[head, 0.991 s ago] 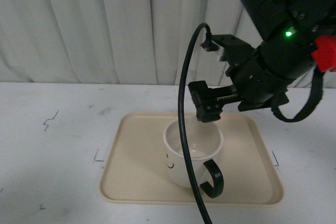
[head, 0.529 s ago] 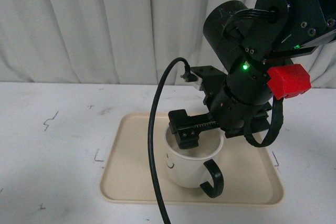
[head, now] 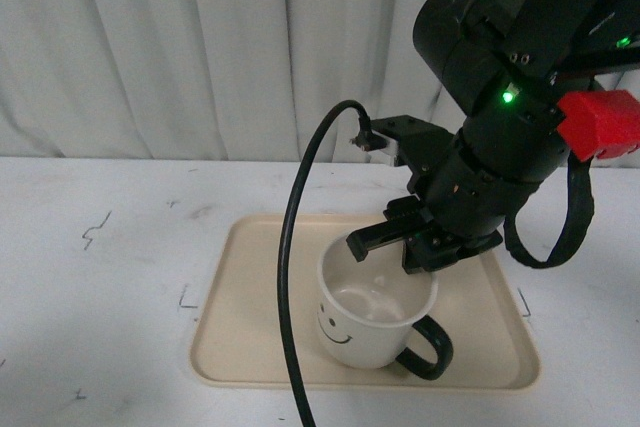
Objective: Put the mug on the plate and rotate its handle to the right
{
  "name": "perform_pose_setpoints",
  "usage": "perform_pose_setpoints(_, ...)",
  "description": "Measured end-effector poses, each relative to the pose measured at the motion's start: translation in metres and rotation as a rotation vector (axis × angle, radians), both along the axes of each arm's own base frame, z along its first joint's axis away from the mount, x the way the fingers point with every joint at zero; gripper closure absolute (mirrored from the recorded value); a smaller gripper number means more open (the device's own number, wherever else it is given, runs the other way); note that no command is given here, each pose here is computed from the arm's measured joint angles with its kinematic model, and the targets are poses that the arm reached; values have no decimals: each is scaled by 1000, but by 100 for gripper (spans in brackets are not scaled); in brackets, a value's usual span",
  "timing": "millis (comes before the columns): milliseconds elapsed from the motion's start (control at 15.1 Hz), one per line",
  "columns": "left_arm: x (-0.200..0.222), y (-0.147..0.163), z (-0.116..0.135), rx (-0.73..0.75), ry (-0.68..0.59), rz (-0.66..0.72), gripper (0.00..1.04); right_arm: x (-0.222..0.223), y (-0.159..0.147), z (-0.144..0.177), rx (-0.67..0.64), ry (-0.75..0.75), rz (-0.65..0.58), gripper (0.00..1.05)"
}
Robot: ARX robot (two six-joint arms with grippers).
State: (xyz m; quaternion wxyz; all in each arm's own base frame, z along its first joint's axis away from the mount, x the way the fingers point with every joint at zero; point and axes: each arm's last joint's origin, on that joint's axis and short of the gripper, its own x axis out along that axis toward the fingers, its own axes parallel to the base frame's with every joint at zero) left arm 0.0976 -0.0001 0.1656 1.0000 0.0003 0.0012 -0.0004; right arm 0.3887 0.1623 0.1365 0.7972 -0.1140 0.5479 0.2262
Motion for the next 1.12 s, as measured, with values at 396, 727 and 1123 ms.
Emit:
perform_pose_setpoints(396, 0, 0, 0, 0, 0, 0, 7, 25, -28, 75, -70, -189, 561, 102)
perform_pose_setpoints(727, 0, 0, 0, 0, 0, 0, 7, 50, -18, 72, -85, -161, 960, 102)
perform_pose_setpoints(1123, 0, 0, 0, 0, 0, 0, 7, 64, 26, 38, -75, -104, 1078, 102)
